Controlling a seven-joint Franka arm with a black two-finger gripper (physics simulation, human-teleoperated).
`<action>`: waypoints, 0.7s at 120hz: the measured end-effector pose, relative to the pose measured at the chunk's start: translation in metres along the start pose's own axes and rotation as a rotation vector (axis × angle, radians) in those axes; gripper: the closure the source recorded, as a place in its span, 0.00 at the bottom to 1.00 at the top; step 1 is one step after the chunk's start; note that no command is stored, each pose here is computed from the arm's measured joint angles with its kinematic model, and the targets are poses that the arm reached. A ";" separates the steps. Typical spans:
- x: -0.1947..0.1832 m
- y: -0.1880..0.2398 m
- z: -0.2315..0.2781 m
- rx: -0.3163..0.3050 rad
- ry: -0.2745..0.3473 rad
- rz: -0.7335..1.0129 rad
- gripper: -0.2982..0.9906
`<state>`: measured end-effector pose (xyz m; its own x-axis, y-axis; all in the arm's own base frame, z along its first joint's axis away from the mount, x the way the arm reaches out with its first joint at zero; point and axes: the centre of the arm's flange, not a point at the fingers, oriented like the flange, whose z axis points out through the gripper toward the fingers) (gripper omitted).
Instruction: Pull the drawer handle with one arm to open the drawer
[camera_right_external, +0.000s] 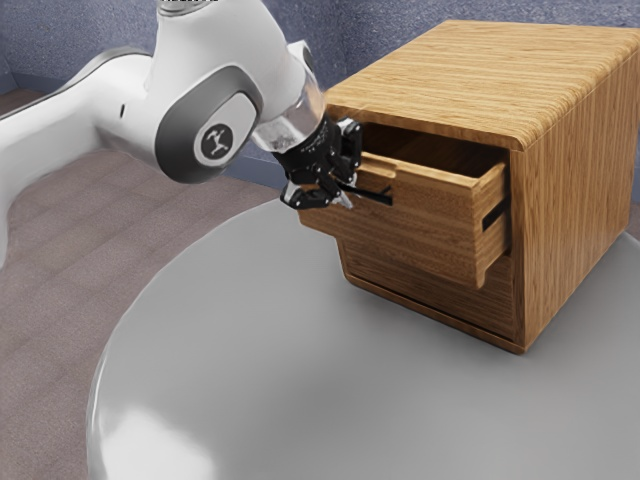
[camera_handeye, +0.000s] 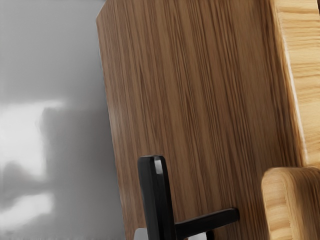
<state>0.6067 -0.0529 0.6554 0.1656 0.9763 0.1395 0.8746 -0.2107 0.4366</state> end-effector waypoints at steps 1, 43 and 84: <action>0.000 -0.001 0.000 0.001 0.000 0.000 0.84; -0.004 -0.026 -0.016 0.012 0.007 0.003 0.84; -0.007 -0.049 -0.032 0.011 0.014 0.004 0.85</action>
<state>0.5482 -0.0513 0.6617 0.1631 0.9746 0.1534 0.8788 -0.2142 0.4265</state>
